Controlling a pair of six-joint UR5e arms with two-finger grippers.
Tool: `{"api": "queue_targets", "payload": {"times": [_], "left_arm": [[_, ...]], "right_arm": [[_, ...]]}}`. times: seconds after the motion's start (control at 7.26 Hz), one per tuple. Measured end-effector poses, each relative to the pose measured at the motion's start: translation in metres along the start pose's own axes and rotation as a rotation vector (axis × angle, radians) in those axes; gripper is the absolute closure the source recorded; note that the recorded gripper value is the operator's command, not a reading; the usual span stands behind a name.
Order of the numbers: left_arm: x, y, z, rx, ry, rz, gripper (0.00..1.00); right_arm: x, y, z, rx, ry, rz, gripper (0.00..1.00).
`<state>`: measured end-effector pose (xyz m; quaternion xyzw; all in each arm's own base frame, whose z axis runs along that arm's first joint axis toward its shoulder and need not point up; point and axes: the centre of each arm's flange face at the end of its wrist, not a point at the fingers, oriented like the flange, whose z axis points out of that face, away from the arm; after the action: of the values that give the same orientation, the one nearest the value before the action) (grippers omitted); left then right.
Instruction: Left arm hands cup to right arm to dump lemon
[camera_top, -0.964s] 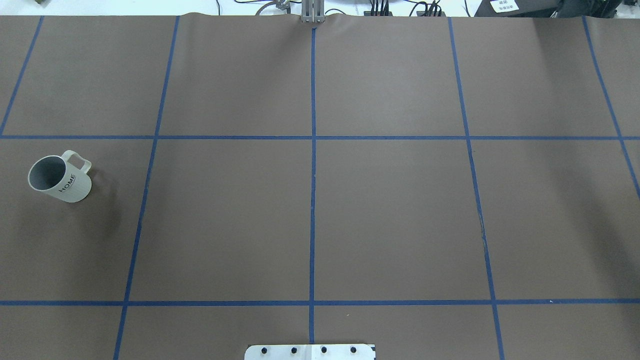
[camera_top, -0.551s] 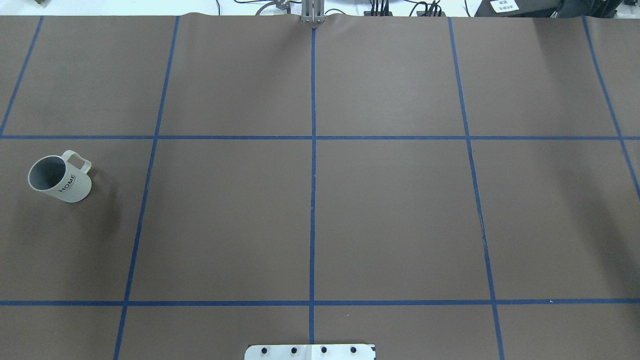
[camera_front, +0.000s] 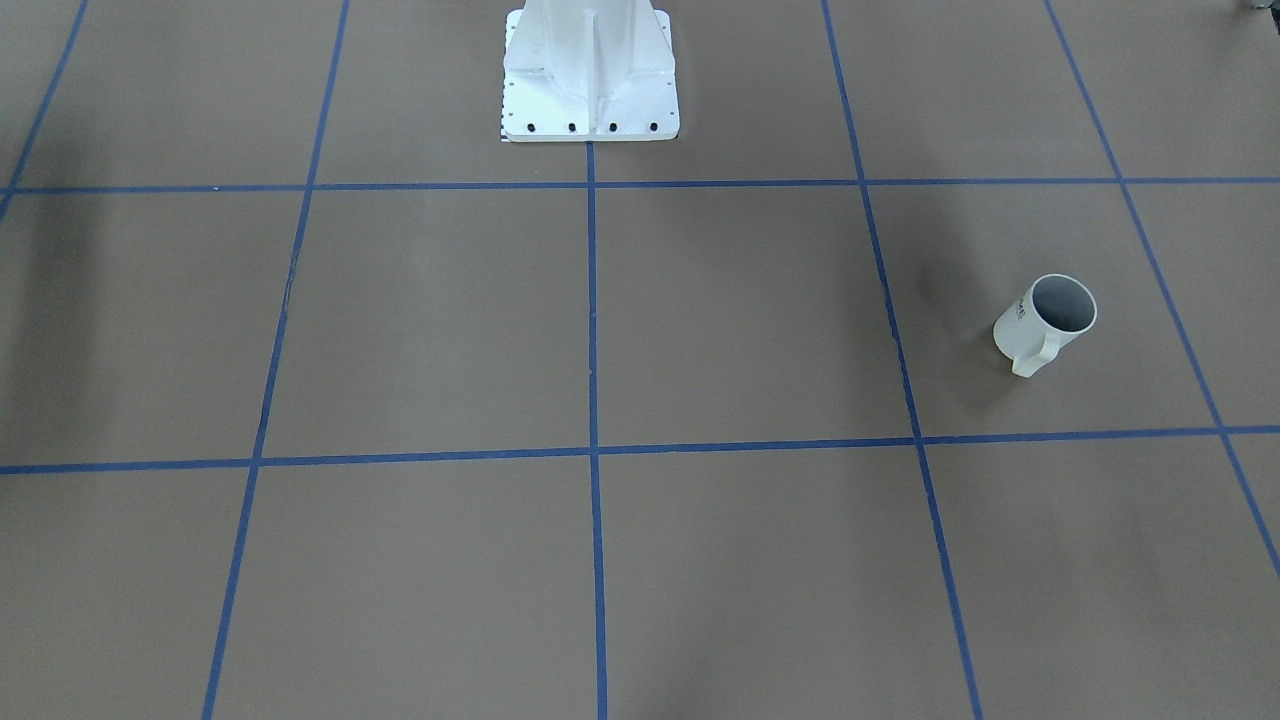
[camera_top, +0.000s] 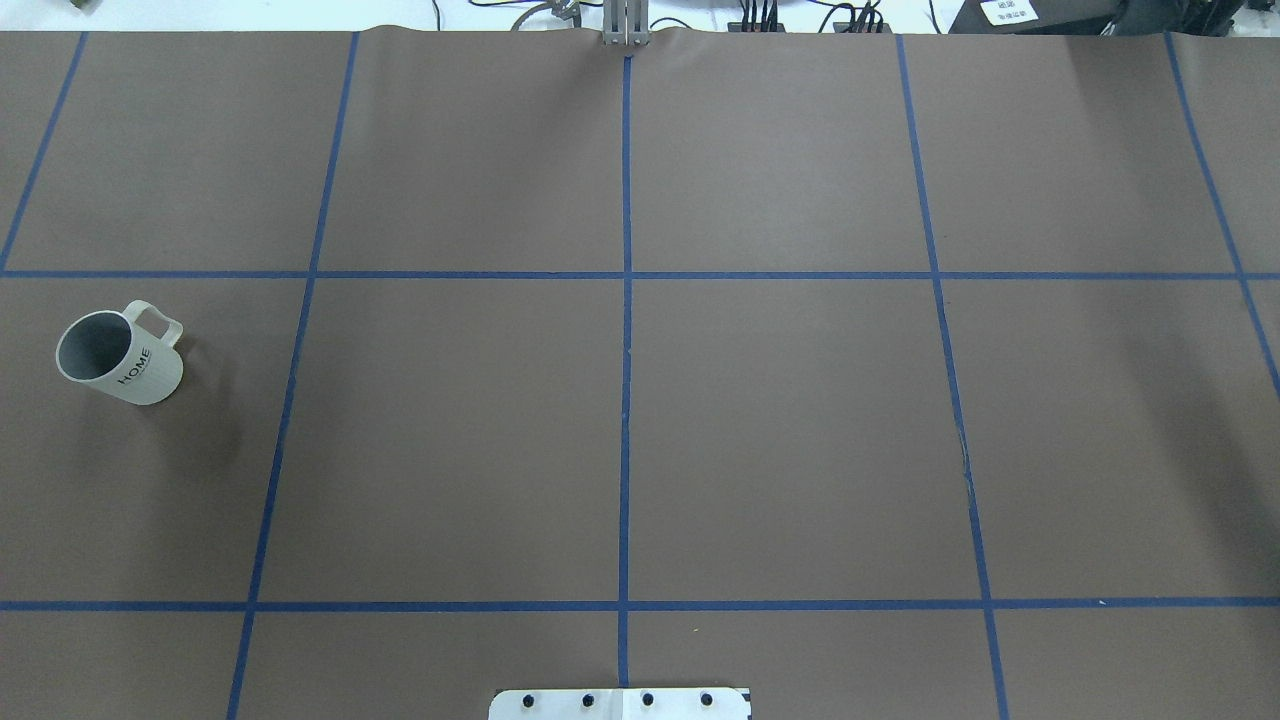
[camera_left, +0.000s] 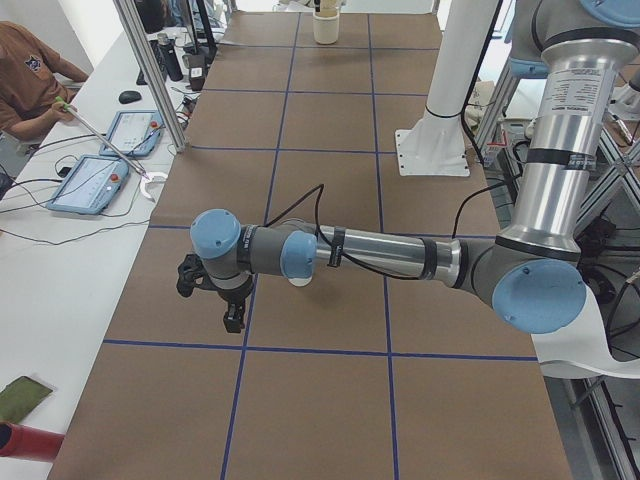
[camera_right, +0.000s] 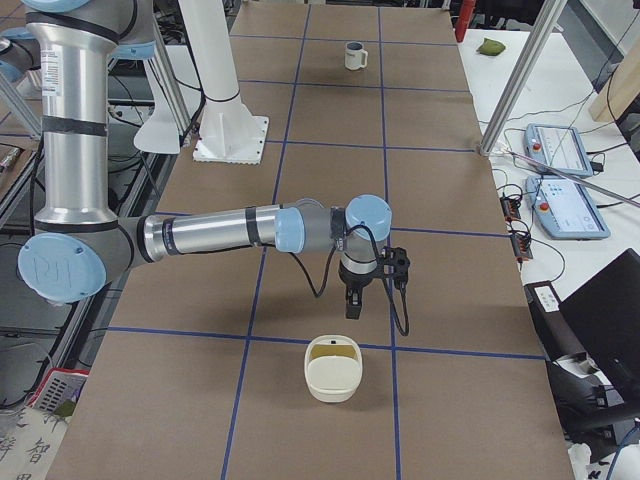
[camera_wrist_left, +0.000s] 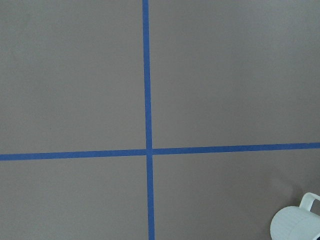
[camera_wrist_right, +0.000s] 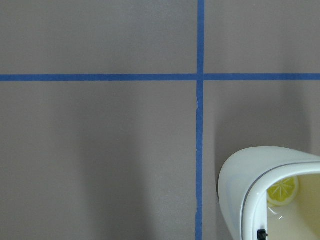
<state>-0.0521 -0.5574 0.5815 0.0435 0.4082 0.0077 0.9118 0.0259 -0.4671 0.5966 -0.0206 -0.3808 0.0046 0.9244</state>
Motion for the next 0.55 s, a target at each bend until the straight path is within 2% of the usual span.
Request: {"api": "queue_targets", "payload": {"times": [0.28,0.55], "left_arm": [[0.005,0.001,-0.004,0.007,0.004,0.006,0.00],[0.008,0.001,-0.007,0.012,0.006,0.012,0.00]], "right_arm": [[0.004,0.002,-0.001,0.000,-0.023,0.013,0.00],[0.008,0.003,-0.011,0.023,-0.027,0.020,0.00]]}}
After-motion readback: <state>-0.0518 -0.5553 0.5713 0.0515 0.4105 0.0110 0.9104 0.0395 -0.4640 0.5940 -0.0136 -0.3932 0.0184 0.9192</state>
